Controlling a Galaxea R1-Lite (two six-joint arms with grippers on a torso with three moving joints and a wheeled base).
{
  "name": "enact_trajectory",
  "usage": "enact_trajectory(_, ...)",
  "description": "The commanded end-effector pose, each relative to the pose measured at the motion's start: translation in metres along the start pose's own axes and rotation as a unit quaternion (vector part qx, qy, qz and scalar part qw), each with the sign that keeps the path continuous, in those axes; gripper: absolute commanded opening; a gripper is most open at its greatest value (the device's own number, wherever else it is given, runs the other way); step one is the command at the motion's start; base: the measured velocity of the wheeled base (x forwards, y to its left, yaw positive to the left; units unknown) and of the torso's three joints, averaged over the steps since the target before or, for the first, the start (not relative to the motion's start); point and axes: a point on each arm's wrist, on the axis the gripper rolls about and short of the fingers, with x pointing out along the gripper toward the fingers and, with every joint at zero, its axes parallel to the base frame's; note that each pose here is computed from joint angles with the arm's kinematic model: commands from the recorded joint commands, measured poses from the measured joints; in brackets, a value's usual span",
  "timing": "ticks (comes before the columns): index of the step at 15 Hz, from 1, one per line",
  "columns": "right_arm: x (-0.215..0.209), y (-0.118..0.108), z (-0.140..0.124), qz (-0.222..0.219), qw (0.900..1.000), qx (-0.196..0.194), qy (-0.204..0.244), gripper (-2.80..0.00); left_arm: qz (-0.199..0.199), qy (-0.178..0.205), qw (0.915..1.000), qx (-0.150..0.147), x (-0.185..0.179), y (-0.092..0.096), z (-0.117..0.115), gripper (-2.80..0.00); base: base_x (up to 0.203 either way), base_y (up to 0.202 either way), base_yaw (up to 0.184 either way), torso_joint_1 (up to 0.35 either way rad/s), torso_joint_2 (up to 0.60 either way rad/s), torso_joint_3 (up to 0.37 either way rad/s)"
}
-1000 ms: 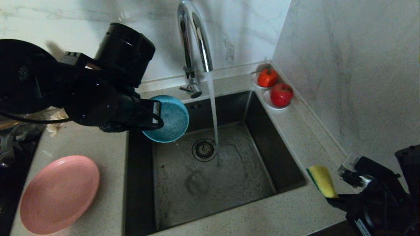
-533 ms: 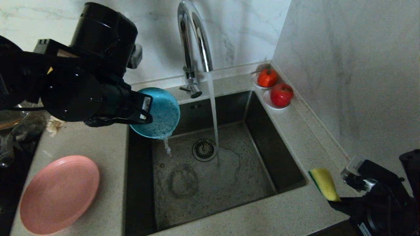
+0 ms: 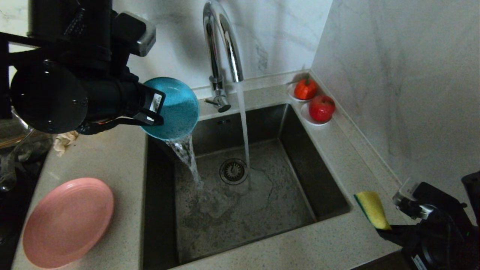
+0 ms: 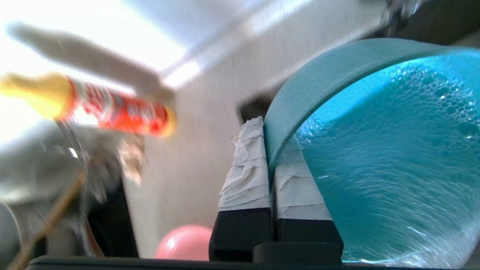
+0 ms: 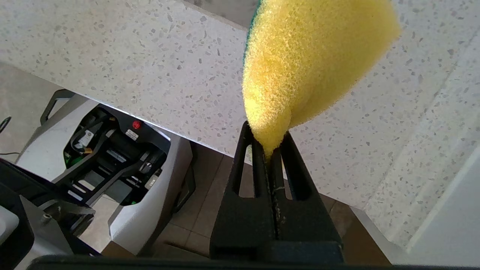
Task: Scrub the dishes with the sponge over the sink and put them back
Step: Wash the bowl
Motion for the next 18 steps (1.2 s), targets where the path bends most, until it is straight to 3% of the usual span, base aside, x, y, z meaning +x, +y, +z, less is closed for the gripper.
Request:
enact_trajectory(1, 0.002, 0.0, 0.0, 0.001, 1.0, 0.0, 0.003, -2.8, 0.007, -0.041, 0.9991, 0.01, -0.005, 0.001, 0.003, -2.8, 0.0, 0.0, 0.0, 0.0, 0.0, 0.0)
enact_trajectory(8, 0.003, 0.0, 0.001, 0.003, 1.0, 0.004, 0.004, -2.8, -0.006, -0.143, 0.9882, 0.055, -0.011, -0.007, -0.005, -2.8, 0.0, 0.0, 0.0, 0.0, 0.0, 0.0)
enact_trajectory(11, 0.004, 0.0, 0.0, 0.004, 1.0, 0.004, 0.005, -2.8, -0.017, -0.154, 0.9852, 0.073, -0.012, -0.011, -0.017, -2.8, 0.0, 0.0, 0.0, 0.0, 0.0, 0.0)
enact_trajectory(16, 0.006, 0.0, 0.001, 0.005, 1.0, 0.004, 0.008, -2.8, -0.001, -0.203, 0.9769, 0.066, -0.011, -0.014, -0.023, -2.8, 0.0, 0.0, 0.0, 0.0, 0.0, 0.0)
enact_trajectory(18, 0.007, 0.0, 0.001, 0.006, 1.0, 0.004, 0.009, -2.8, -0.002, -0.205, 0.976, 0.074, -0.009, -0.02, -0.033, -2.8, 0.0, 0.0, 0.0, 0.0, 0.0, 0.0)
